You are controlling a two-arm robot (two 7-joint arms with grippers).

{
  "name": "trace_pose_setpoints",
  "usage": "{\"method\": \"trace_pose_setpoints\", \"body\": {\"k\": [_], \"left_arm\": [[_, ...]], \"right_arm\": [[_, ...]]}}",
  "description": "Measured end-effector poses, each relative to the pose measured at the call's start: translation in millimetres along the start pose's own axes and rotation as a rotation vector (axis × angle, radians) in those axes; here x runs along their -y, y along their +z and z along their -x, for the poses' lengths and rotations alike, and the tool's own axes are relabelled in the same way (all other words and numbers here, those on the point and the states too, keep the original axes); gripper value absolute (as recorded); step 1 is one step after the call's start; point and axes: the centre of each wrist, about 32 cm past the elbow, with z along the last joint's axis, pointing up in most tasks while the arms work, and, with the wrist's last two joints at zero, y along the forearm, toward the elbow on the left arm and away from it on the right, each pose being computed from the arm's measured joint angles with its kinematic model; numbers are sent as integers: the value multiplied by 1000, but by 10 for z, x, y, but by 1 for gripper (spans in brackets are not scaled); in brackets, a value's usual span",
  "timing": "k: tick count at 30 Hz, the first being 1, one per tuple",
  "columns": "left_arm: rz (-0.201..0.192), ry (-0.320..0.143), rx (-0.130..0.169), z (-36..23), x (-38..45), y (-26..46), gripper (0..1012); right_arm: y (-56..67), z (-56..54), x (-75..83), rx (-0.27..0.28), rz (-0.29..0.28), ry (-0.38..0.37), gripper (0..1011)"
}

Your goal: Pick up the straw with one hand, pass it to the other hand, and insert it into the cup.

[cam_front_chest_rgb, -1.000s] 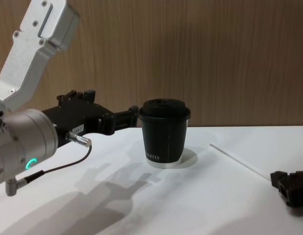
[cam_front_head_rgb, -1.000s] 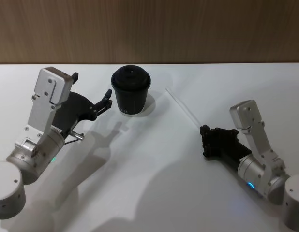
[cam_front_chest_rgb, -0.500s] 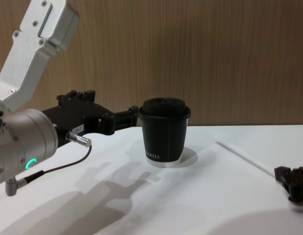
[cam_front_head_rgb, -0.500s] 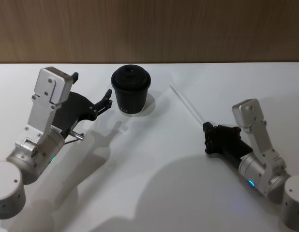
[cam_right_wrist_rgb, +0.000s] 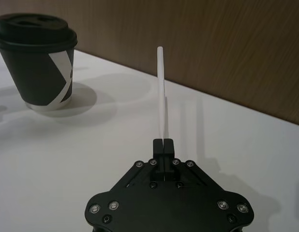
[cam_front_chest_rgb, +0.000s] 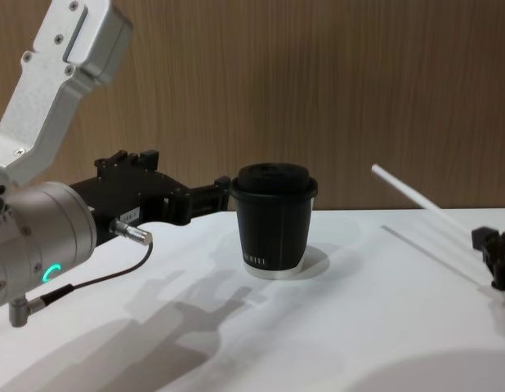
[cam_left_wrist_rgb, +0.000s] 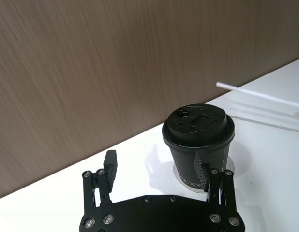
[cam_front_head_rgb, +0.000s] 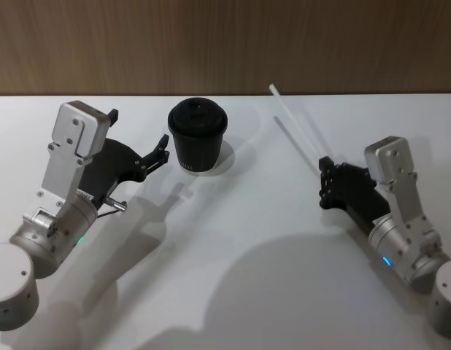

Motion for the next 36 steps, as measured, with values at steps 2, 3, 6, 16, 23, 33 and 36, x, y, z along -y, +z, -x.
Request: {"method": "trace_pose_setpoints", "body": {"k": [2, 3, 6, 16, 23, 33, 36], "left_arm": [[0, 0, 0, 0, 0, 0, 1002], [0, 0, 0, 0, 0, 0, 1002], [0, 0, 0, 0, 0, 0, 1003], [0, 0, 0, 0, 0, 0, 1003], [0, 0, 0, 0, 0, 0, 1003], [0, 0, 0, 0, 0, 0, 1003], [0, 0, 0, 0, 0, 0, 1003]], "right_arm": [[6, -14, -3, 12, -20, -5, 6], [10, -21, -4, 18, -30, -7, 6], [25, -56, -9, 42, -70, -13, 6], [75, -193, -21, 124, -225, -4, 6], [109, -278, -38, 171, -327, 26, 6], [174, -405, -93, 229, -490, 105, 6], [199, -431, -109, 242, -528, 125, 6]]}}
